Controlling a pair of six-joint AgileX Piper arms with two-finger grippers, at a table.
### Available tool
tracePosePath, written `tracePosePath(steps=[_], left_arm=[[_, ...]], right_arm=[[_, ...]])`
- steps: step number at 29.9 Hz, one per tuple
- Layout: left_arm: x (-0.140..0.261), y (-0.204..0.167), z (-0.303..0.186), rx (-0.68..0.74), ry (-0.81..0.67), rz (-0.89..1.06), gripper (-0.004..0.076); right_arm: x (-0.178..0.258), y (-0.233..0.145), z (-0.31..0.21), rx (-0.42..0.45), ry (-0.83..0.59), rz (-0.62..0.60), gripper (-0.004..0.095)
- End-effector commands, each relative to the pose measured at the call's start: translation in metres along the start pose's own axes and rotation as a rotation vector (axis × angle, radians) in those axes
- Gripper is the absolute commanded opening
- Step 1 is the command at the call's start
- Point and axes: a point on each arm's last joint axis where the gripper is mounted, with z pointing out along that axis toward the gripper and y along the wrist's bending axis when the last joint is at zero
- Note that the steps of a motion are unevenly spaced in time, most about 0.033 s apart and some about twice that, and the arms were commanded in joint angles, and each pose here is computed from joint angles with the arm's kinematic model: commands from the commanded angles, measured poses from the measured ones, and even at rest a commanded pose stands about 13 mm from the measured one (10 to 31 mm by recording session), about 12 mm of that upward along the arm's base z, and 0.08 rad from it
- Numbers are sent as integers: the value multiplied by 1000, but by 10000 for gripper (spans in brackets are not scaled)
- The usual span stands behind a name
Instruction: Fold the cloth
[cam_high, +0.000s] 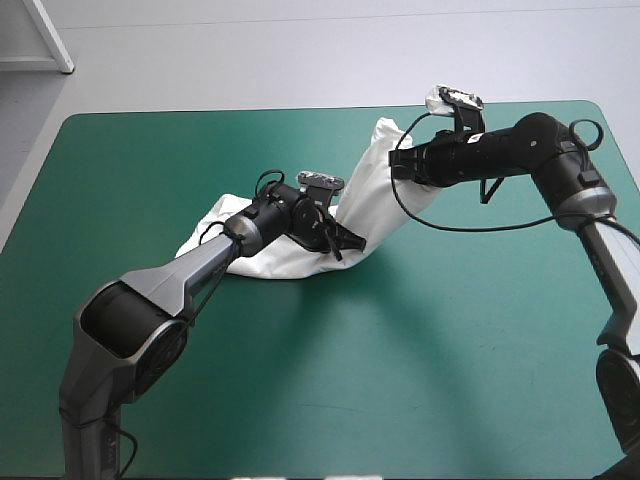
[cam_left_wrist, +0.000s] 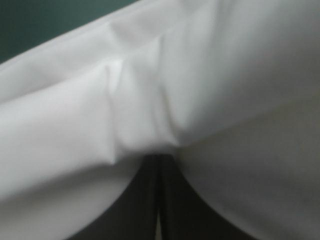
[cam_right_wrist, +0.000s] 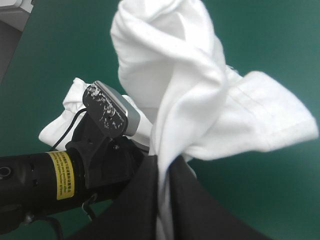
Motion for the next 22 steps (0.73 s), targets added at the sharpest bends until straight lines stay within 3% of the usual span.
tracePosePath(steps=[1, 5, 12, 22], left_arm=[[-19, -5, -73, -12, -138, 41, -10], [-13, 0, -123, -68, -135, 83, -10], [25, 22, -191, -256, 19, 186, -10], [130, 50, -271, -295, -77, 128, -10]], right_arm=[[-17, 24, -28, -50, -154, -21, -14], [-17, 28, -27, -60, -159, -25, -14], [-18, 47, -23, -110, -171, -63, -14], [-21, 103, 45, -249, -84, -150, -14]])
